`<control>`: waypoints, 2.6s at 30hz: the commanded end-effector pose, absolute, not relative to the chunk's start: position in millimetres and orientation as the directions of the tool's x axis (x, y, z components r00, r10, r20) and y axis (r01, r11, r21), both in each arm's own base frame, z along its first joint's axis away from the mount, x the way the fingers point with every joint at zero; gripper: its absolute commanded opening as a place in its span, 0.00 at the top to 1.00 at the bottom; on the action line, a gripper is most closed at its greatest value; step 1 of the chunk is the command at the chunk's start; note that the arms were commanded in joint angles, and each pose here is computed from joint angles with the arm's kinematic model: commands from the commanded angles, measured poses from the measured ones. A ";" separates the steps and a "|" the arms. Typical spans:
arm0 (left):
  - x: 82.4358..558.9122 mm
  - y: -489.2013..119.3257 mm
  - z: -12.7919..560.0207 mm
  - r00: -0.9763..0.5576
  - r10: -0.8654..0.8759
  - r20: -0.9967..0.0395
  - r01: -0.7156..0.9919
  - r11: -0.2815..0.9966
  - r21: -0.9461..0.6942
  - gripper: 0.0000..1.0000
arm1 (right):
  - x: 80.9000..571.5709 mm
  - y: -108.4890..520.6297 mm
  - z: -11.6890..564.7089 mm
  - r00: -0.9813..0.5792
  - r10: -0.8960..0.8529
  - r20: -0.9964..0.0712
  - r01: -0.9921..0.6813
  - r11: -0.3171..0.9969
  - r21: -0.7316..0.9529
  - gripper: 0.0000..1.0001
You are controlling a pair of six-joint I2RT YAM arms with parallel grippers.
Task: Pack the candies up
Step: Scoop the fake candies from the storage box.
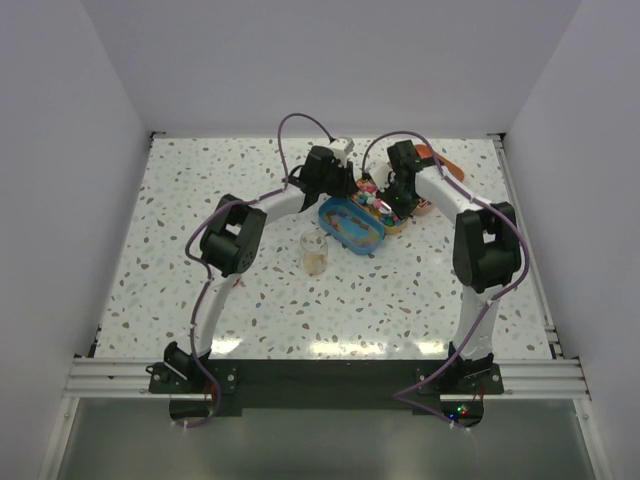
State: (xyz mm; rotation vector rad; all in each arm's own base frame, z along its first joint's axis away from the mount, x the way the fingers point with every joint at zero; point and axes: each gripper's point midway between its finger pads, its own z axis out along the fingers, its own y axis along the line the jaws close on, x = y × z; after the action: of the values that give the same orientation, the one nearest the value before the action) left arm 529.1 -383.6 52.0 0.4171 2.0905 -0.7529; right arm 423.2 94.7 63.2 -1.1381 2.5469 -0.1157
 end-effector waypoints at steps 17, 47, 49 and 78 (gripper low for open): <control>514.3 -397.7 96.2 -0.568 -0.022 -0.822 0.574 0.705 -0.416 0.67 | 453.2 138.9 74.2 -0.606 -0.647 -0.464 -0.673 0.727 -0.134 1.00; 525.8 -350.7 174.1 -0.490 -0.102 -0.866 0.544 0.740 -0.395 0.45 | 433.4 106.1 87.1 -0.588 -0.625 -0.513 -0.611 0.759 -0.225 1.00; 524.6 -343.0 185.3 -0.483 -0.111 -0.869 0.537 0.745 -0.394 0.43 | 433.9 102.3 90.3 -0.588 -0.613 -0.528 -0.598 0.769 -0.226 1.00; 422.9 -164.7 215.5 -0.455 0.049 -0.889 0.268 0.960 -0.084 0.20 | 424.7 112.1 158.6 -0.461 -0.571 -0.680 -0.606 0.762 -0.229 1.00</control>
State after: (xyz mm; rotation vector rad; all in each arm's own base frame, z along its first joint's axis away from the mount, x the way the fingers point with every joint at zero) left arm 431.2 -194.6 207.3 0.2431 2.0552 -0.3899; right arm 415.0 105.2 92.9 -0.8842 2.3107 0.0712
